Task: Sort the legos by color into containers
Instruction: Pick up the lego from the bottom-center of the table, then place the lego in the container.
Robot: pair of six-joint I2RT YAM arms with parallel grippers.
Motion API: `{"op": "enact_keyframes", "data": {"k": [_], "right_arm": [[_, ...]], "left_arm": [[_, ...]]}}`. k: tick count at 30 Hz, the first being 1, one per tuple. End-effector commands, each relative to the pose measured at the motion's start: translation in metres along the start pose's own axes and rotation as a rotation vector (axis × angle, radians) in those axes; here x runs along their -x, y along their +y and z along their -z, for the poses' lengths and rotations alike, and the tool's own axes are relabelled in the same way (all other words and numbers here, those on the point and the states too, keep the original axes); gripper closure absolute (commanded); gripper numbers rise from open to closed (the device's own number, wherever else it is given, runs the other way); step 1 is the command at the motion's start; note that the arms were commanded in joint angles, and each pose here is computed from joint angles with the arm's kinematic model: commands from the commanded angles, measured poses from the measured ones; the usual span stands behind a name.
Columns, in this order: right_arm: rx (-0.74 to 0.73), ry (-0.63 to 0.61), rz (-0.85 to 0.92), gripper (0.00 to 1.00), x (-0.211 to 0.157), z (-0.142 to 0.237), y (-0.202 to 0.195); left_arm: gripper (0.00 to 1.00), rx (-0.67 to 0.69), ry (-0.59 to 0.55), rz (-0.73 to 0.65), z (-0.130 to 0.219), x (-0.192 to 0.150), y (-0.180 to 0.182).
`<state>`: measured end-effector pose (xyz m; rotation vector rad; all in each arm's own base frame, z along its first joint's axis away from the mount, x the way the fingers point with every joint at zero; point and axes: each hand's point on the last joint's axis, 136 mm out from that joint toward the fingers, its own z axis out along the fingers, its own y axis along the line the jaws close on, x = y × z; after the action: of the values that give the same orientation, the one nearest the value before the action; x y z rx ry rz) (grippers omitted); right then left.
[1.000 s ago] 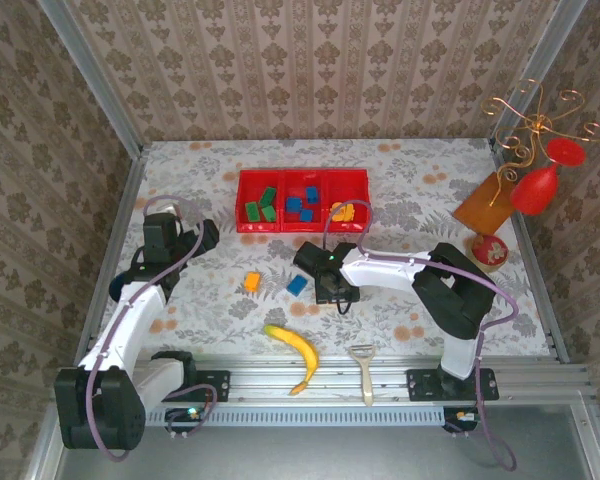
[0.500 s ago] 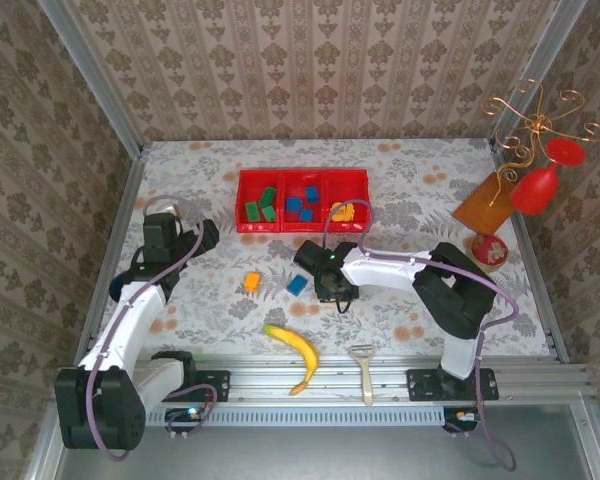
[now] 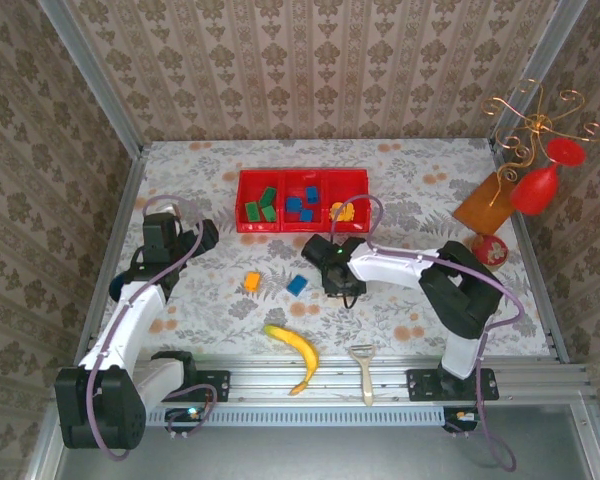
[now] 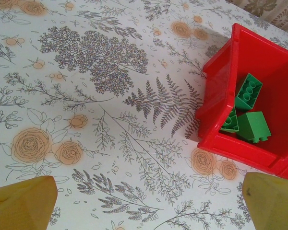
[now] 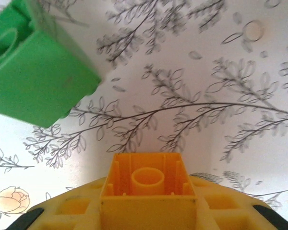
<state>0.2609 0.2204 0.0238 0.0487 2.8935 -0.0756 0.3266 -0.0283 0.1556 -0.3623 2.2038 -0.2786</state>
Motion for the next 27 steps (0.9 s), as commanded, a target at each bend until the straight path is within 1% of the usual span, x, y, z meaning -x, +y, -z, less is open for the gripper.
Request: {"op": "enact_keyframes", "data": {"k": [1,10,19,27], "right_arm": [[-0.032,-0.054,0.007,0.84,0.012,0.016,-0.017],[-0.031,-0.148,-0.002,0.85,0.048,0.038,-0.033],[-0.022,-0.248,0.005,0.85,0.091,0.06,-0.039],[-0.016,-0.31,0.008,0.84,0.127,0.069,-0.042]], "left_arm": [[0.0,-0.012,-0.005,0.022,0.001,0.002,-0.001],[0.0,-0.009,-0.012,0.02,0.004,0.003,0.0],[0.0,-0.007,-0.023,0.017,0.01,0.006,0.0],[0.0,-0.002,-0.037,0.011,0.015,0.008,0.001]]}}
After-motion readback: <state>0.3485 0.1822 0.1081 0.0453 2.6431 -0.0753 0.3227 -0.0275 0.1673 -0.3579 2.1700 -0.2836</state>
